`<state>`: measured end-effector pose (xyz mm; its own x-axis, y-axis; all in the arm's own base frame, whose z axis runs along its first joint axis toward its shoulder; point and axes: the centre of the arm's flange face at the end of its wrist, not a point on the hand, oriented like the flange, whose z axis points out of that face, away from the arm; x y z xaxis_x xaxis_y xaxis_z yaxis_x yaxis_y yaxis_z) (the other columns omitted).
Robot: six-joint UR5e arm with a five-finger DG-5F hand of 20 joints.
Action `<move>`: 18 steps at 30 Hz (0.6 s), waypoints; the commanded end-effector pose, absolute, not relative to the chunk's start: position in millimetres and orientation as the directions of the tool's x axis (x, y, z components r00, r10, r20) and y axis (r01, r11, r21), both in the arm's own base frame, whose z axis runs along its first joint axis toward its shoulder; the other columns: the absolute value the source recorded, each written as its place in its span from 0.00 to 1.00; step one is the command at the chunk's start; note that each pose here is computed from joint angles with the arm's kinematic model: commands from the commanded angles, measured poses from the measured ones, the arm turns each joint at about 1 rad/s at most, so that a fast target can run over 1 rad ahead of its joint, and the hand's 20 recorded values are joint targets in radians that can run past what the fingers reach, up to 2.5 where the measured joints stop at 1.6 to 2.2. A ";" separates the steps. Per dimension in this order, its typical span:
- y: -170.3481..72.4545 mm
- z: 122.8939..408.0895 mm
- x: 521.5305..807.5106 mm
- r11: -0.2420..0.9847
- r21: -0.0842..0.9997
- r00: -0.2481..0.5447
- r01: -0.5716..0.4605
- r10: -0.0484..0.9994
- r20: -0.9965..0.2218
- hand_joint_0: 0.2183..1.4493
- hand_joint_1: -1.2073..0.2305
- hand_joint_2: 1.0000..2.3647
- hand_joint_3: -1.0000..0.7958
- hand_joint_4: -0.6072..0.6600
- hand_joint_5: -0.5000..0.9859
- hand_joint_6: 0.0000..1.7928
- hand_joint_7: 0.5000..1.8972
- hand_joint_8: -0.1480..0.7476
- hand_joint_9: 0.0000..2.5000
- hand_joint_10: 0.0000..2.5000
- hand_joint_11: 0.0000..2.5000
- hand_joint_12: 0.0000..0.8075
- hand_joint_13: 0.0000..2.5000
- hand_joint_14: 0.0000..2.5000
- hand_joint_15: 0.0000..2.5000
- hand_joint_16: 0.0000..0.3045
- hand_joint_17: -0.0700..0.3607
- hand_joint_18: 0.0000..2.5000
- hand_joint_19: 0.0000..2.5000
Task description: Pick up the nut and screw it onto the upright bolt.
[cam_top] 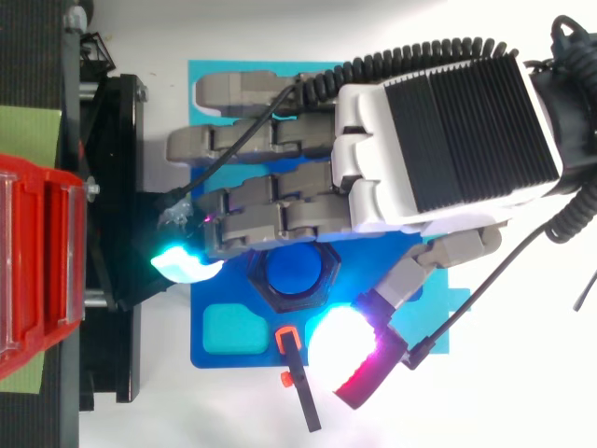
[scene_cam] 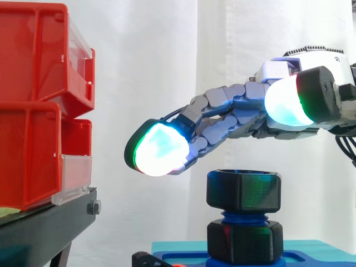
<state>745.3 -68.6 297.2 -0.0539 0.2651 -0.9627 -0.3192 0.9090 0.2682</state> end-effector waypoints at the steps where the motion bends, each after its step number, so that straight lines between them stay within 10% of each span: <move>1: -71.7 297.1 745.1 0.910 0.266 -0.050 -0.318 0.264 -0.963 0.22 0.71 0.00 0.28 0.67 0.24 0.28 0.16 0.37 0.10 0.00 0.00 0.28 0.00 0.00 0.00 0.09 0.30 0.00 0.00; 18: -70.6 295.4 744.0 0.913 0.257 -0.057 -0.317 0.253 -0.966 0.24 0.67 0.00 0.28 0.72 0.31 0.28 0.41 0.43 0.24 0.00 0.00 0.18 0.07 0.00 0.00 0.04 0.23 0.00 0.00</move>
